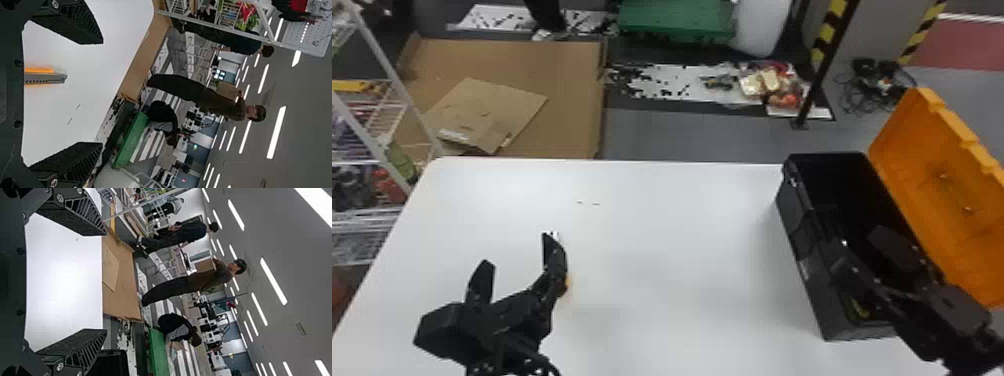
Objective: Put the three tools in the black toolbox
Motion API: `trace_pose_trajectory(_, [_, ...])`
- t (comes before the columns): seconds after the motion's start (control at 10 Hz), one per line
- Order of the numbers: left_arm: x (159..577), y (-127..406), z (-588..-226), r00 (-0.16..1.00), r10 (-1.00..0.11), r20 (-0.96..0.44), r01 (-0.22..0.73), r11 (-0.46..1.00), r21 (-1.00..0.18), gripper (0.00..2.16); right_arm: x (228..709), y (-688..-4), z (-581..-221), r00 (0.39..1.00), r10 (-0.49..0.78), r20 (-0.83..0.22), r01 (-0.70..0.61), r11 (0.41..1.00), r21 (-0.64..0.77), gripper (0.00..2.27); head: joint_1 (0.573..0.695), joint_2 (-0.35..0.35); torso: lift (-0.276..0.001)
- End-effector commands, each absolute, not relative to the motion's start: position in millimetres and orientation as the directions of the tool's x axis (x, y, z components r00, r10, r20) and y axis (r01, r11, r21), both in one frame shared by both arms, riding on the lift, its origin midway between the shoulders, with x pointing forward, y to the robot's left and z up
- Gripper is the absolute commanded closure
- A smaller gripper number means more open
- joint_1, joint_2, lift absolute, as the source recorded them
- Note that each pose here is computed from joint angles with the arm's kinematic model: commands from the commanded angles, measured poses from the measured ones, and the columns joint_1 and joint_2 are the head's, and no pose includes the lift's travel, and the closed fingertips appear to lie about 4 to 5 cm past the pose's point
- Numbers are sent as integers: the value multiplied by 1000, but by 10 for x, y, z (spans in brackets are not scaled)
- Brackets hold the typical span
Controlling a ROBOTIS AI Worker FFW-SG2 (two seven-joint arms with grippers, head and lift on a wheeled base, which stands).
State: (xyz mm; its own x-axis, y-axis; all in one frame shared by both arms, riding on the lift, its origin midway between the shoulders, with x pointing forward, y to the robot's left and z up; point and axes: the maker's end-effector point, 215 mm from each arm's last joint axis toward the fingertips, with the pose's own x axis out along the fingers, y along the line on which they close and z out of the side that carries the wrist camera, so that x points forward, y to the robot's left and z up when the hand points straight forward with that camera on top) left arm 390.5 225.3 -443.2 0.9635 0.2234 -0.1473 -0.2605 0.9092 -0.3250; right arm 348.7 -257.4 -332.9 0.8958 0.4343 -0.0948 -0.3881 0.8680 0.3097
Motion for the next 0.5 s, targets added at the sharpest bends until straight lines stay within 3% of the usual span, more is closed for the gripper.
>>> trace_pose_trajectory(0.0, [3872,2262,-4490,957,248,-152,-286,902,-325,83,3505,-2586,-3321,895,437,-89,-392,866,310,134,695,-51,-55])
trace_pose_trajectory(0.2, [3851,2340,-4626,944,277,-178,-323,888,-328,87,3518,-2620,-3299,896,436,-79,-394,866,308,134,695,-46,-55])
trace_pose_trajectory(0.4, [3919,2316,-4757,959,202,-197,-261,902,-345,87,3509,-2663,-3288,899,431,-74,-392,869,303,134,695,-44,-55])
